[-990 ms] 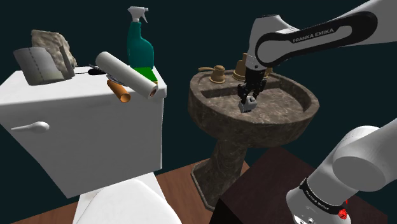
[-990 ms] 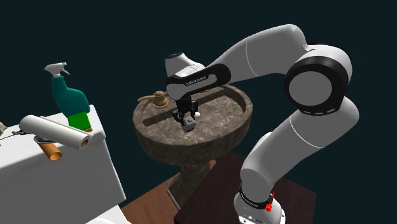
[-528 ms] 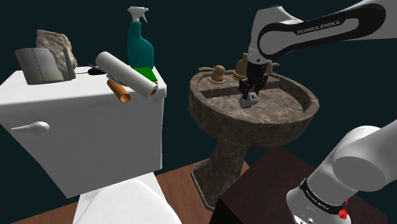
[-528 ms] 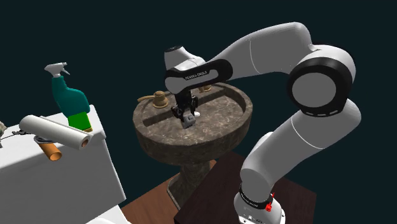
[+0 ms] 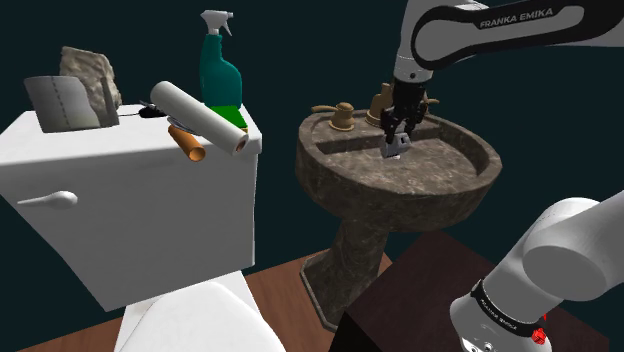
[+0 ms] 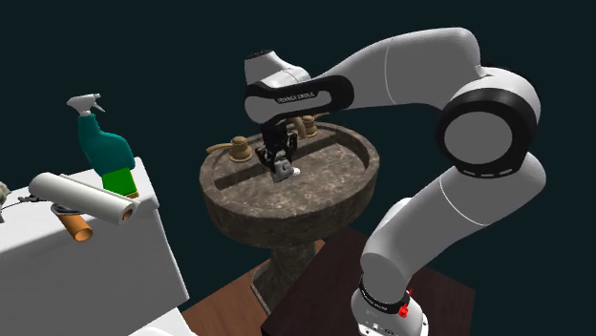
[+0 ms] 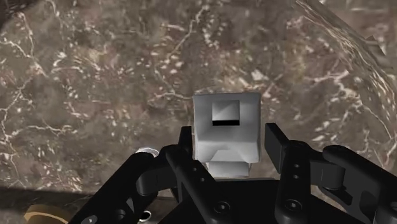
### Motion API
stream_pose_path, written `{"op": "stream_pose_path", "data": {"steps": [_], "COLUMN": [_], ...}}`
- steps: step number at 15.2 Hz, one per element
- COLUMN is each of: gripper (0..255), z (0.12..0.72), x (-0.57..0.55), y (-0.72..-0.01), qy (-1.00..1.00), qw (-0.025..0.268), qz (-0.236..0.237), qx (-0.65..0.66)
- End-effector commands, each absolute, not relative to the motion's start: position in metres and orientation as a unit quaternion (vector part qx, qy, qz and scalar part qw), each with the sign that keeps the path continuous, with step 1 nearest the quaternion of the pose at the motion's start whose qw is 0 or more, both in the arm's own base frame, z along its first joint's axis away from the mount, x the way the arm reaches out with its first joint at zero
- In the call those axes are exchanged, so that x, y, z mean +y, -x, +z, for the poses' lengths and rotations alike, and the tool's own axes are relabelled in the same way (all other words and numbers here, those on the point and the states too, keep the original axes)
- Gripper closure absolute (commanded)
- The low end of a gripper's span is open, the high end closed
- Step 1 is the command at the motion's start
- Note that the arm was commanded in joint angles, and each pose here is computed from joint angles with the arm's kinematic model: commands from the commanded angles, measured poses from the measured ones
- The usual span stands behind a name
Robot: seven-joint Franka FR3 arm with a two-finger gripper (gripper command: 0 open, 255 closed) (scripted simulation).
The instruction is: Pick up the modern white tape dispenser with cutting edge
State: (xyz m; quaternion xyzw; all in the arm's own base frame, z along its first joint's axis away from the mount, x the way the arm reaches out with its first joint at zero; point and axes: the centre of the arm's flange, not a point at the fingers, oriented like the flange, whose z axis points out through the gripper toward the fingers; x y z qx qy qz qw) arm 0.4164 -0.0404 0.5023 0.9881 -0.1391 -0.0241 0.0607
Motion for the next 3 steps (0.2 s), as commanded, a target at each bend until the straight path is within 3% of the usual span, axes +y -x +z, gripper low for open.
{"op": "stream_pose_path", "data": {"steps": [1,3], "gripper": [255,255], "z": [0.5123,0.5130], "x": [-0.0400,-0.0400], "y": [-0.4163,-0.4163], "qy": [-0.988,-0.988], "qw": [0.061,0.061], "qz": [-0.024,-0.024], "qx": [-0.139,-0.139]}}
